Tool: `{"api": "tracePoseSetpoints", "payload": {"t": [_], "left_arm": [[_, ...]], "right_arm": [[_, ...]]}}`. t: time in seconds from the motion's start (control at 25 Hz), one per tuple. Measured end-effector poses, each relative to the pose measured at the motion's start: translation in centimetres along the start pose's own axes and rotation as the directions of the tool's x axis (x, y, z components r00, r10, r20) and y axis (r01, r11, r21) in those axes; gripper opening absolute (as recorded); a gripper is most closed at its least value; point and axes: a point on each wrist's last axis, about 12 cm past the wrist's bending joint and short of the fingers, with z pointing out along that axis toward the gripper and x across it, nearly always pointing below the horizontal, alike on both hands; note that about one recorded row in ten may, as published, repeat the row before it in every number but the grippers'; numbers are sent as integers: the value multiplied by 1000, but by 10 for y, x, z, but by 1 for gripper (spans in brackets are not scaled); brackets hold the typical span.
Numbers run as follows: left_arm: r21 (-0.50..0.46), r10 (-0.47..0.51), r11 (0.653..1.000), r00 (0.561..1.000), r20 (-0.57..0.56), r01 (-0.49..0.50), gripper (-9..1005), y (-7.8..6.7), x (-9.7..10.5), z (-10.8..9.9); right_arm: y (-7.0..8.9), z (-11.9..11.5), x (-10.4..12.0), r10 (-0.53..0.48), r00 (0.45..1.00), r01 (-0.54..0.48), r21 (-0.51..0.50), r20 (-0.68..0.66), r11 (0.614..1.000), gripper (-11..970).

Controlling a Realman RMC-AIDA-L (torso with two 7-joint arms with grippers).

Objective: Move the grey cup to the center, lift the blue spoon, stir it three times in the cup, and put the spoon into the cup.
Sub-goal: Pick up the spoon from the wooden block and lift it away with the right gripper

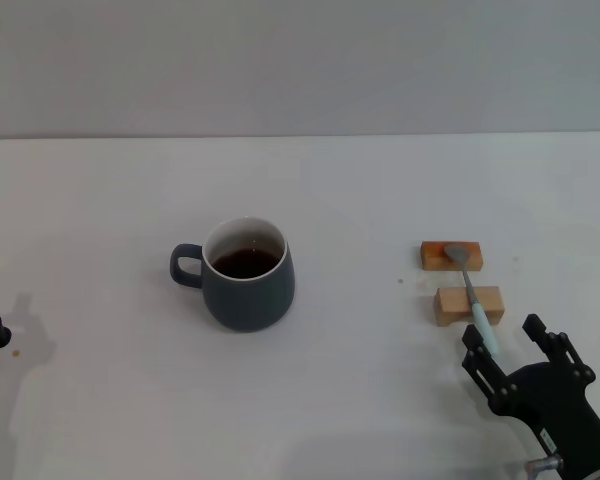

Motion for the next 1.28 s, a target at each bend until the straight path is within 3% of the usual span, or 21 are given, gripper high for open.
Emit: {"api": "tracePoseSetpoints", "payload": {"t": [0.84, 1.28], "left_arm": [[-2, 1, 1000, 1000, -6, -1, -2, 1, 1, -1], [-1, -2, 1000, 1000, -4, 2, -1, 0, 1, -1]], "right_arm": [[-1, 3, 0, 3, 1000, -3, 6, -9, 1000, 768], [0, 3, 0, 11, 1000, -11, 8, -8, 1000, 684]]}}
